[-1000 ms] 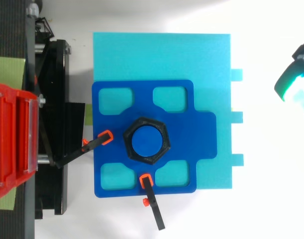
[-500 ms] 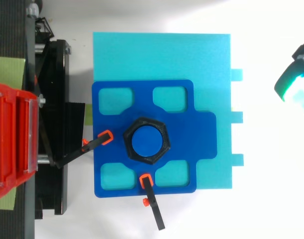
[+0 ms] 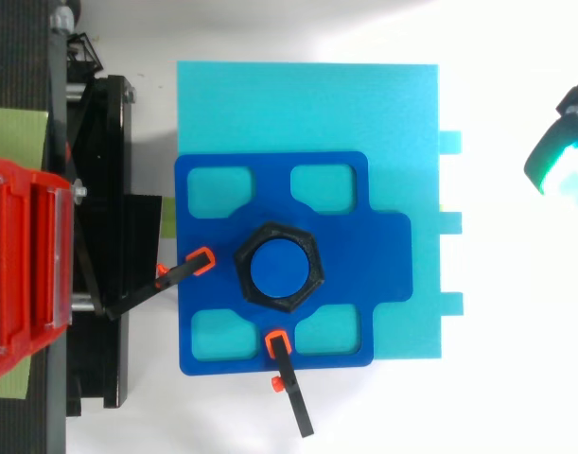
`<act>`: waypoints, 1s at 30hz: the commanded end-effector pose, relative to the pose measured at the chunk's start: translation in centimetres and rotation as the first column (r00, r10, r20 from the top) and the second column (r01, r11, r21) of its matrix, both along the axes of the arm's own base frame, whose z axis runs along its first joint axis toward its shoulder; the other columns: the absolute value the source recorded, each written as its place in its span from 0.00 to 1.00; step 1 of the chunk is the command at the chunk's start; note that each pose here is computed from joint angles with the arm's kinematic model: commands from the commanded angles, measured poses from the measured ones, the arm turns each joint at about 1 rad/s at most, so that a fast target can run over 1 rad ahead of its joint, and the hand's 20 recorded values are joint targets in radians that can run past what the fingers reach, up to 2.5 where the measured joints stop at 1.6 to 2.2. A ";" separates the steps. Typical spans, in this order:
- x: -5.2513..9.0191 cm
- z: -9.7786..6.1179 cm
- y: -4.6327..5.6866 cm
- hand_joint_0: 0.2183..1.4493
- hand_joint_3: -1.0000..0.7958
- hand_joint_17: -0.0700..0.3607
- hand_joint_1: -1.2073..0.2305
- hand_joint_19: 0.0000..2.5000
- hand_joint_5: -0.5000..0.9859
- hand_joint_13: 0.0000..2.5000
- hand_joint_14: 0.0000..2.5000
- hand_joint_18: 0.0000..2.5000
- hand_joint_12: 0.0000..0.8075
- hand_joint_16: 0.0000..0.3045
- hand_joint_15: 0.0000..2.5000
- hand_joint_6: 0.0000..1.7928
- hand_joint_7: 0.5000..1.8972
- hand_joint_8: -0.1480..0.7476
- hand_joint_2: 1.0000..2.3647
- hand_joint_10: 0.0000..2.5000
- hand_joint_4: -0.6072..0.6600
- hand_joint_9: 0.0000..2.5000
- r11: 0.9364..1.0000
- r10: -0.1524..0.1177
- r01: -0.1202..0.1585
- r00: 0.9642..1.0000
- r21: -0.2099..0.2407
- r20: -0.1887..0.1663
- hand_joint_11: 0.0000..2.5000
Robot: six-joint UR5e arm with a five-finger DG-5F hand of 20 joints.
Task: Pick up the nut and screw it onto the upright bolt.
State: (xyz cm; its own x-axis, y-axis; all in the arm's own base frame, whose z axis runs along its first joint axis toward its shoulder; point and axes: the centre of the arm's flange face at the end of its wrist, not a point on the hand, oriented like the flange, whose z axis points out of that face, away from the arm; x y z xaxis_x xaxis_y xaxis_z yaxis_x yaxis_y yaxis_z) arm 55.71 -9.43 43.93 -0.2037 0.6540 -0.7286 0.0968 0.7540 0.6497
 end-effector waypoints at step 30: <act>0.0 0.0 0.0 0.28 0.31 0.36 0.47 0.11 0.24 0.36 0.01 0.28 0.36 0.12 0.13 0.28 0.27 0.43 0.00 0.00 0.68 0.40 1.000 0.001 -0.001 1.000 0.000 0.001 0.13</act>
